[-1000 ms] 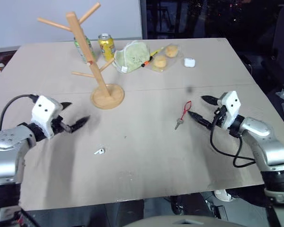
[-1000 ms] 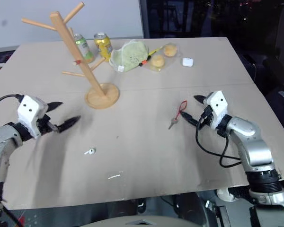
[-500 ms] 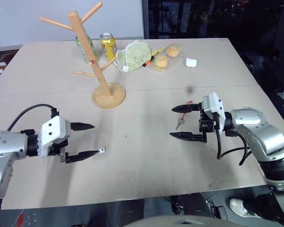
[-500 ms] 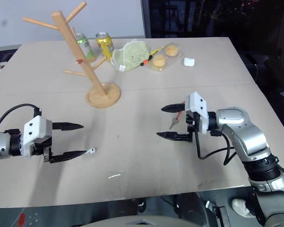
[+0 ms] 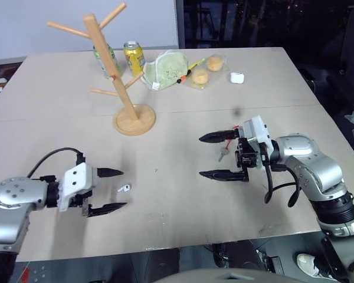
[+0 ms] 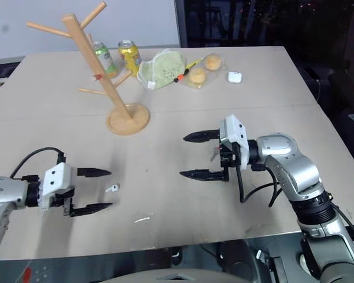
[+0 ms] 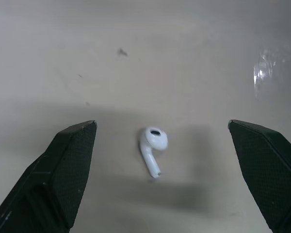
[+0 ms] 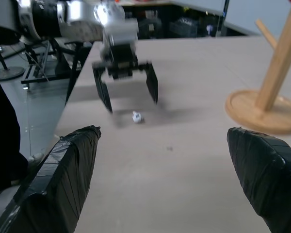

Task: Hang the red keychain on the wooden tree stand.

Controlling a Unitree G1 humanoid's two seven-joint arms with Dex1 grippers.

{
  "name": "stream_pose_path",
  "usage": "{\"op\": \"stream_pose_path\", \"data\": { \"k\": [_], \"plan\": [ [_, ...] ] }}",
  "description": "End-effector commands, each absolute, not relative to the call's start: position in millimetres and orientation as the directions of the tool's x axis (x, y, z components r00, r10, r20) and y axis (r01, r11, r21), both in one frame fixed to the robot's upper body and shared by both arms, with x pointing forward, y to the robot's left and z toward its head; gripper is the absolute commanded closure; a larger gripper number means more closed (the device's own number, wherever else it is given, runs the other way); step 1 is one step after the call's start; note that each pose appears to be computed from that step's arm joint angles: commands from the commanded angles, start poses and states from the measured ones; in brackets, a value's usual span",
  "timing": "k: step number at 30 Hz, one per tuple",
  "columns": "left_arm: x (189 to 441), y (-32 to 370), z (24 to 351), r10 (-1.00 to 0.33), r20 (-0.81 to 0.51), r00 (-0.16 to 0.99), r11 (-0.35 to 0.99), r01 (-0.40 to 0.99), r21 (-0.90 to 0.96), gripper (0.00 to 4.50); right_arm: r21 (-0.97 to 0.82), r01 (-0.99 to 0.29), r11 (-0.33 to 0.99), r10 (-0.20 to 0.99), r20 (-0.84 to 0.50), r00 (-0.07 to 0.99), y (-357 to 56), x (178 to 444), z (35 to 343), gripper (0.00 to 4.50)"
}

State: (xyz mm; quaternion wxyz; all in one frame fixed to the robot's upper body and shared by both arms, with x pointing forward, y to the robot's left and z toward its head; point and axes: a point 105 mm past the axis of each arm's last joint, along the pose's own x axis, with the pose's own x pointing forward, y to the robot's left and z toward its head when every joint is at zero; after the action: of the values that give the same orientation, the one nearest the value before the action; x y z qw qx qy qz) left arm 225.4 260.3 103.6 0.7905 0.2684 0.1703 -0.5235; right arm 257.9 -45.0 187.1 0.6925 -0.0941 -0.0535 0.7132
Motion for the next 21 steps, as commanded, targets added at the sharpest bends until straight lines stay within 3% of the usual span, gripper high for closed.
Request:
{"op": "stream_pose_path", "data": {
  "k": [1, 2, 6, 8, 12, 13, 21],
  "plan": [
    [226.9, 257.3, 102.1, -0.739, -0.546, 0.394, 0.283, 0.917, 0.280, 0.00, -0.268, -0.961, -0.065, 0.998, -0.040, -0.056, -38.8, 251.0, 197.7, 0.02],
    [227.1, 257.7, 101.8, -0.740, -0.545, 0.394, 0.284, 0.918, 0.278, 0.00, -0.266, -0.962, -0.061, 0.998, -0.039, -0.053, -38.7, 251.8, 197.4, 0.02],
    [228.9, 264.4, 98.2, -0.729, -0.550, 0.409, 0.301, 0.912, 0.280, 1.75, -0.265, -0.963, -0.049, 0.998, -0.039, -0.040, -38.9, 254.9, 196.3, 0.00],
    [229.5, 266.8, 94.8, -0.722, -0.551, 0.418, 0.315, 0.908, 0.276, 2.37, -0.263, -0.964, -0.041, 0.999, -0.033, -0.034, -38.4, 256.4, 197.0, 0.00],
    [226.8, 265.3, 89.2, -0.724, -0.554, 0.412, 0.311, 0.911, 0.271, 4.24, -0.258, -0.966, -0.029, 0.999, -0.025, -0.023, -37.9, 259.1, 197.6, 0.00],
    [226.4, 264.2, 88.4, -0.725, -0.553, 0.411, 0.310, 0.911, 0.271, 4.47, -0.257, -0.966, -0.027, 0.999, -0.024, -0.022, -37.9, 259.5, 197.4, 0.00],
    [229.1, 265.1, 89.0, -0.718, -0.549, 0.428, 0.319, 0.903, 0.287, 4.47, -0.256, -0.966, -0.018, 1.000, -0.025, -0.012, -37.6, 261.8, 197.4, 0.00]
  ]
}}
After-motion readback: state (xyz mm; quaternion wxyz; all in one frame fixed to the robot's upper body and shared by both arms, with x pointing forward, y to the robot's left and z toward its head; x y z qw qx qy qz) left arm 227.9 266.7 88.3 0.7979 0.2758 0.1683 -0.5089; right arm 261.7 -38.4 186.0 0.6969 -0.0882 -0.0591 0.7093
